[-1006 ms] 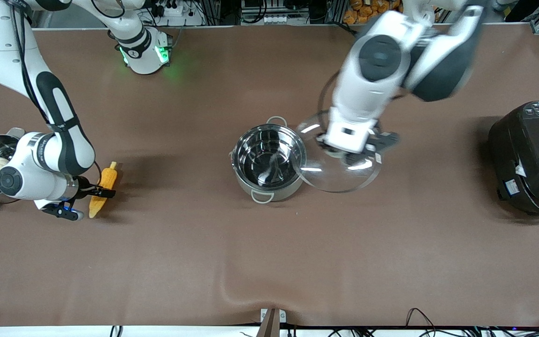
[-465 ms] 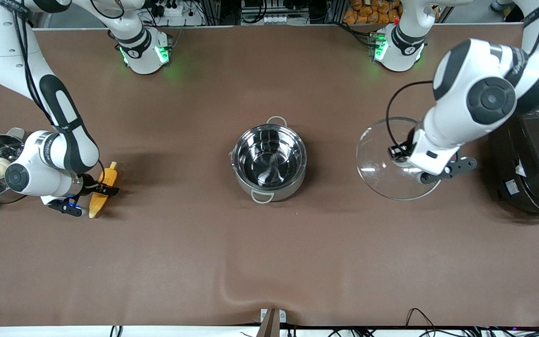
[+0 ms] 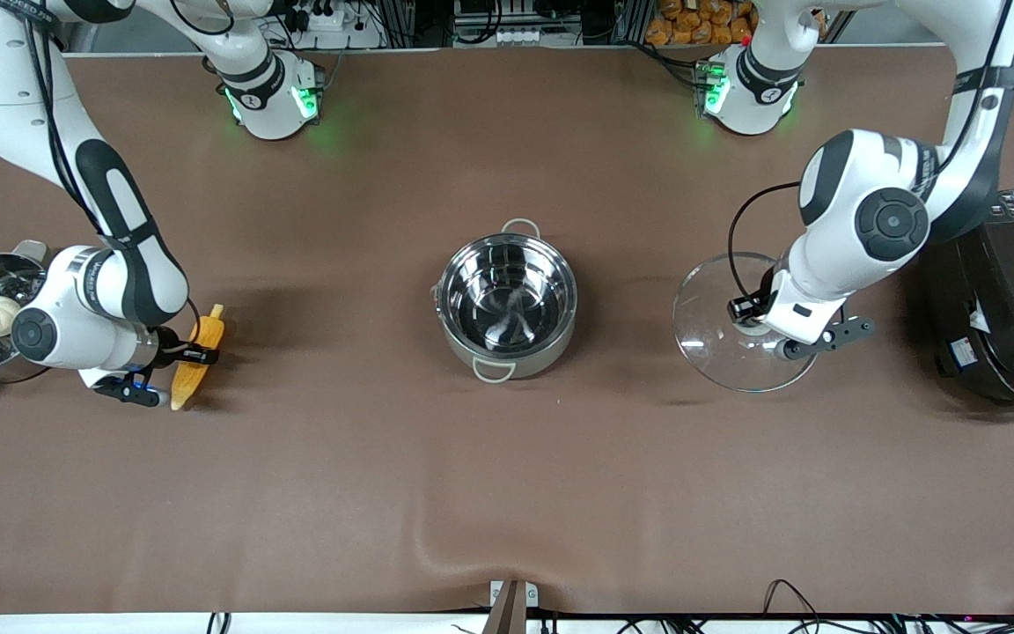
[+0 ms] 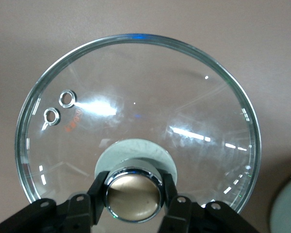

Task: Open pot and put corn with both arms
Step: 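Lift the glass lid off the pot with the left gripper and move it aside, then carry the corn over the pot while the left gripper lowers the lid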

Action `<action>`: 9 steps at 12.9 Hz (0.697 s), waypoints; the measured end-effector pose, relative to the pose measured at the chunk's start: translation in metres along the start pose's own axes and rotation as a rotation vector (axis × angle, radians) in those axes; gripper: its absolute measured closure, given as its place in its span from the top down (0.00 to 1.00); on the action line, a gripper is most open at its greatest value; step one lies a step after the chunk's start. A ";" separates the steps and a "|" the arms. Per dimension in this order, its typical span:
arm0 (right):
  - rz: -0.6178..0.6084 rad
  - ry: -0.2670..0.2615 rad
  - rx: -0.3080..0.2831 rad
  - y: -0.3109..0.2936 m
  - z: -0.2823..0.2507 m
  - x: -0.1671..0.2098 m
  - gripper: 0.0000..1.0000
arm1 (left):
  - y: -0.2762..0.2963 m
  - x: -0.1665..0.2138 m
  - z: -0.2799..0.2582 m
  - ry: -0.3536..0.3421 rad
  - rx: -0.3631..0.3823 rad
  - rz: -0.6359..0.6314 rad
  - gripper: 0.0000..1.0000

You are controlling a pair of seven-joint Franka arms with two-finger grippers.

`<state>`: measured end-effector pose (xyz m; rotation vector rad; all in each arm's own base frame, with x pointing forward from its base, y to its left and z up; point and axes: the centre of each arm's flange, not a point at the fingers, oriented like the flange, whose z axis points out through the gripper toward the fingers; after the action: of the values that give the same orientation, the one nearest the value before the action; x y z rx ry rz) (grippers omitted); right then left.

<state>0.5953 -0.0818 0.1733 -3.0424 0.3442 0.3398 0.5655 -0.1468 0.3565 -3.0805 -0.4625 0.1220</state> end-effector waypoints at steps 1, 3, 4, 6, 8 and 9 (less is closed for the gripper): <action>-0.027 -0.012 0.000 -0.006 -0.005 -0.001 0.45 | -0.006 -0.002 0.016 0.010 -0.004 0.001 0.50; -0.091 -0.048 -0.005 -0.039 -0.031 -0.008 0.43 | -0.018 -0.008 0.047 0.039 0.012 0.018 0.50; -0.133 -0.075 -0.013 -0.065 -0.048 -0.013 0.38 | -0.027 -0.010 0.062 0.056 0.024 0.029 0.50; -0.223 -0.120 -0.034 -0.122 -0.086 -0.025 0.37 | -0.051 -0.009 0.089 0.072 0.033 0.024 0.50; -0.312 -0.140 -0.056 -0.177 -0.111 -0.040 0.37 | -0.069 -0.005 0.109 0.062 0.028 0.023 0.50; -0.363 -0.139 -0.069 -0.209 -0.119 -0.050 0.37 | -0.073 -0.002 0.116 0.056 0.027 0.019 0.50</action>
<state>0.6202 0.1221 0.3075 -3.0382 -0.2308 0.5408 0.5325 -0.0762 0.2437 -3.0538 -0.4254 0.0415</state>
